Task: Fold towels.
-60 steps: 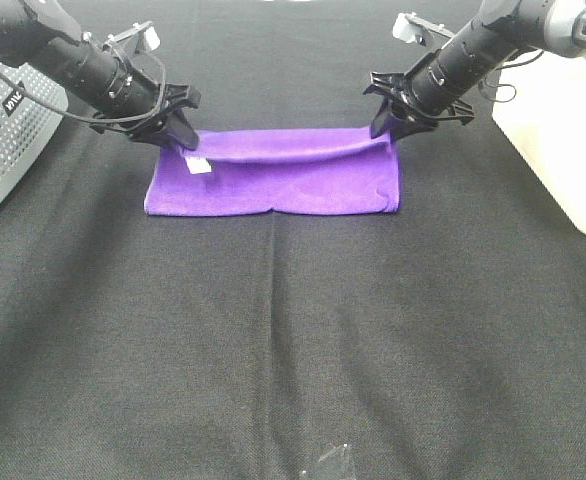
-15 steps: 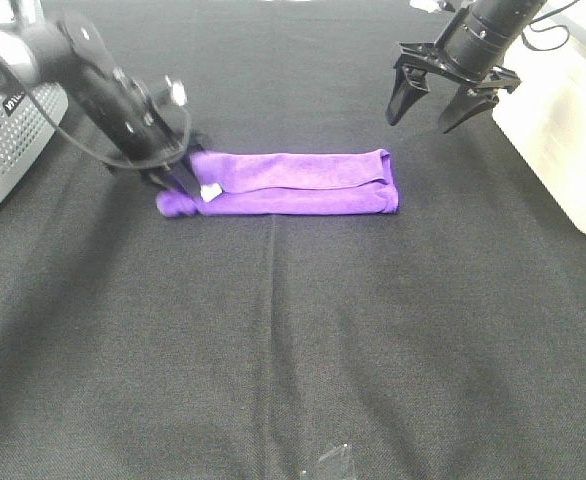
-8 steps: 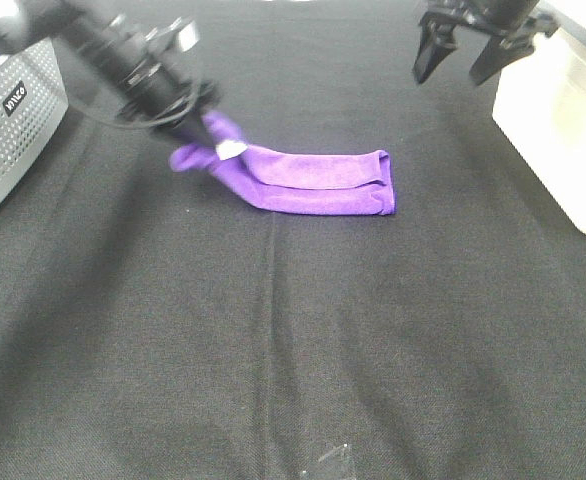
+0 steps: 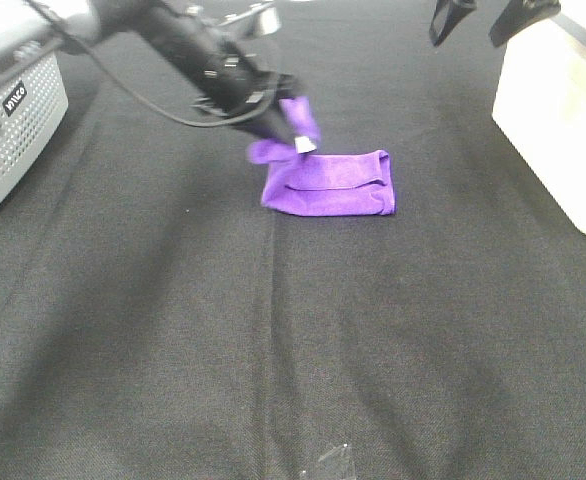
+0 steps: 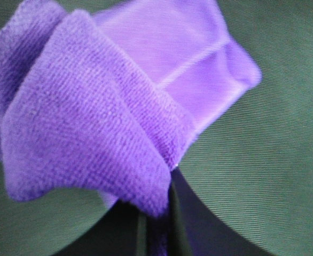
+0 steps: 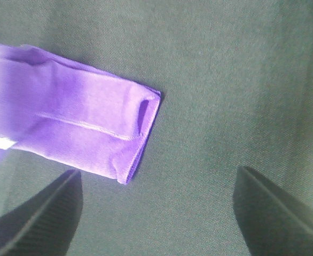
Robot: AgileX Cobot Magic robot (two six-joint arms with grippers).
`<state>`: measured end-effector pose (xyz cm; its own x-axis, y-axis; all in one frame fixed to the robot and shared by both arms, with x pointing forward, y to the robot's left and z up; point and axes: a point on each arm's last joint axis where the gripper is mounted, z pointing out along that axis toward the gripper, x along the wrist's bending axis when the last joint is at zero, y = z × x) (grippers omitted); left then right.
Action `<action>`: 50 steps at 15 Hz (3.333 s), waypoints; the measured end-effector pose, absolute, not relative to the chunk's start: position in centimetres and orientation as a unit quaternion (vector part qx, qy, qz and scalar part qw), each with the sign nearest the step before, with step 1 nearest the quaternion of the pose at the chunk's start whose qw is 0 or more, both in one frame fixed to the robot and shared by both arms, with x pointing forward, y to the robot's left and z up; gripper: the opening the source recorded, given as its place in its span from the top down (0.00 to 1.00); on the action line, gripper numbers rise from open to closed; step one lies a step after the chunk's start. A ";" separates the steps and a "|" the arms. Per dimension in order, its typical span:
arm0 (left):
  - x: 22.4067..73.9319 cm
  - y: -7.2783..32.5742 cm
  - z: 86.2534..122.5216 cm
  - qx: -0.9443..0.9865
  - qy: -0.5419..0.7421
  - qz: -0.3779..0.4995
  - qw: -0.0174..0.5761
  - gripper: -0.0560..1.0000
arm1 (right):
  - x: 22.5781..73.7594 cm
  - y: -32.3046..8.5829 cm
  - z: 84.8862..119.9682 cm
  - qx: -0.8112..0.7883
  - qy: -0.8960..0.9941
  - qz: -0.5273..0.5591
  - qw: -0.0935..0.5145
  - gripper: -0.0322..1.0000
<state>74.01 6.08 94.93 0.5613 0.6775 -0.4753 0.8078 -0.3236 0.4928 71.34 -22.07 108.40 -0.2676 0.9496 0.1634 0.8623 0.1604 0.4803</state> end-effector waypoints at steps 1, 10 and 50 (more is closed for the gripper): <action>74.0 5.6 94.5 0.804 0.461 -0.100 0.362 0.90 | 71.3 -22.1 108.5 0.598 0.756 0.249 0.089 0.24; 74.3 4.1 92.8 0.783 0.474 -0.102 0.391 0.89 | 71.0 -22.0 109.1 0.597 0.755 0.257 0.089 0.24; 52.4 31.5 117.8 0.687 0.673 0.190 0.199 0.17 | 39.4 -28.0 118.1 0.648 0.685 0.273 0.190 0.24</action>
<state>52.36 31.53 117.76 0.0225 0.9997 -0.0063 0.8484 -0.0158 0.5292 39.35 -27.97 118.07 -0.0871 0.9918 0.0936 0.7835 0.0102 0.6213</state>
